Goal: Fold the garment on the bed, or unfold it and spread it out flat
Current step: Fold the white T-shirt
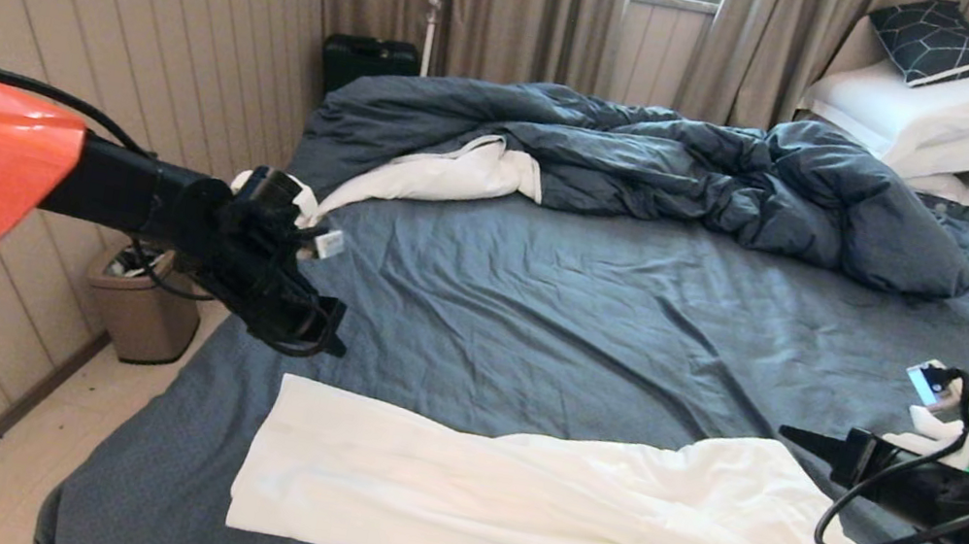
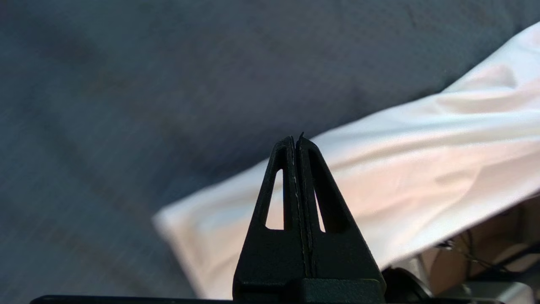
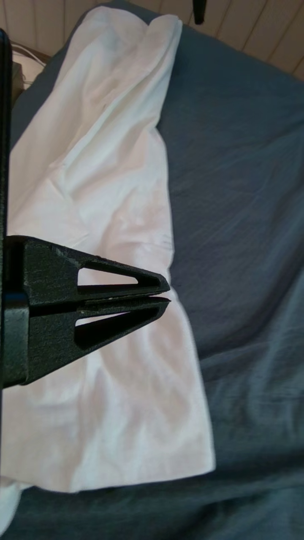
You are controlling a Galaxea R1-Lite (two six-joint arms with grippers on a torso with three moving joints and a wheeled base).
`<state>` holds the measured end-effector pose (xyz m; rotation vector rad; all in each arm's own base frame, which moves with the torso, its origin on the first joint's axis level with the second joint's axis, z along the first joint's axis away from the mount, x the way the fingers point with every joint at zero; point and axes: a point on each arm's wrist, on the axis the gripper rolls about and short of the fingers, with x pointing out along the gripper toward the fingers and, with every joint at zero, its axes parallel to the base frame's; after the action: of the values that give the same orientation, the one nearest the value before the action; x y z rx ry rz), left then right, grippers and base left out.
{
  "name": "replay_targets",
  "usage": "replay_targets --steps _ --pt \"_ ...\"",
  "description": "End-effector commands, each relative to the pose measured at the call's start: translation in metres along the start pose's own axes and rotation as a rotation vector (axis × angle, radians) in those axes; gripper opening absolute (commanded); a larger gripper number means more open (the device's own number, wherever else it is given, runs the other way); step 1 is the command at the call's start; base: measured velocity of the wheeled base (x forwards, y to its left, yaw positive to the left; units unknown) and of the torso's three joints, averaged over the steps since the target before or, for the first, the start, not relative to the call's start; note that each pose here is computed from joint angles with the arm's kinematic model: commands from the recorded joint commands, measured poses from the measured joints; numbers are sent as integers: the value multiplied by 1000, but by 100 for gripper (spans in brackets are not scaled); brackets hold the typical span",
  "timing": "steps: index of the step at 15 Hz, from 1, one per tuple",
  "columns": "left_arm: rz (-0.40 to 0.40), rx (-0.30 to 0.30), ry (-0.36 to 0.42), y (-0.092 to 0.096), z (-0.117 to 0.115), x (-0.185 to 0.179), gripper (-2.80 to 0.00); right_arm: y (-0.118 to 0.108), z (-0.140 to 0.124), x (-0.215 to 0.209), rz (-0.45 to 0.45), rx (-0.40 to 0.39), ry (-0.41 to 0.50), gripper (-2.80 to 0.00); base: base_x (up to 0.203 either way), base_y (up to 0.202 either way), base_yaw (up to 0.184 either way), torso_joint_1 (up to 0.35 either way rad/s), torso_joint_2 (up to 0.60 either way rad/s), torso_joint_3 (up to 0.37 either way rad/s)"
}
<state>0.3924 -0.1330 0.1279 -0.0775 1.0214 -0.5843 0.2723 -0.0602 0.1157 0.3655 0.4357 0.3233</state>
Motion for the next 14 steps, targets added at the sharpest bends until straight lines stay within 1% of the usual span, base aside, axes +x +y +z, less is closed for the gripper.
replay_targets --steps 1,5,11,14 --pt "1 18 28 -6 2 21 -280 -2 -7 0 -1 14 19 -280 0 0 0 0 0 0" --pt "1 29 75 -15 3 39 -280 -7 -12 6 2 2 6 -280 0 0 0 0 0 0" --pt "1 23 148 -19 -11 43 -280 -7 -14 6 4 -1 4 -280 0 0 0 0 0 0" --pt "-7 17 194 -24 -25 40 -280 -7 -15 7 4 1 7 -280 0 0 0 0 0 0"
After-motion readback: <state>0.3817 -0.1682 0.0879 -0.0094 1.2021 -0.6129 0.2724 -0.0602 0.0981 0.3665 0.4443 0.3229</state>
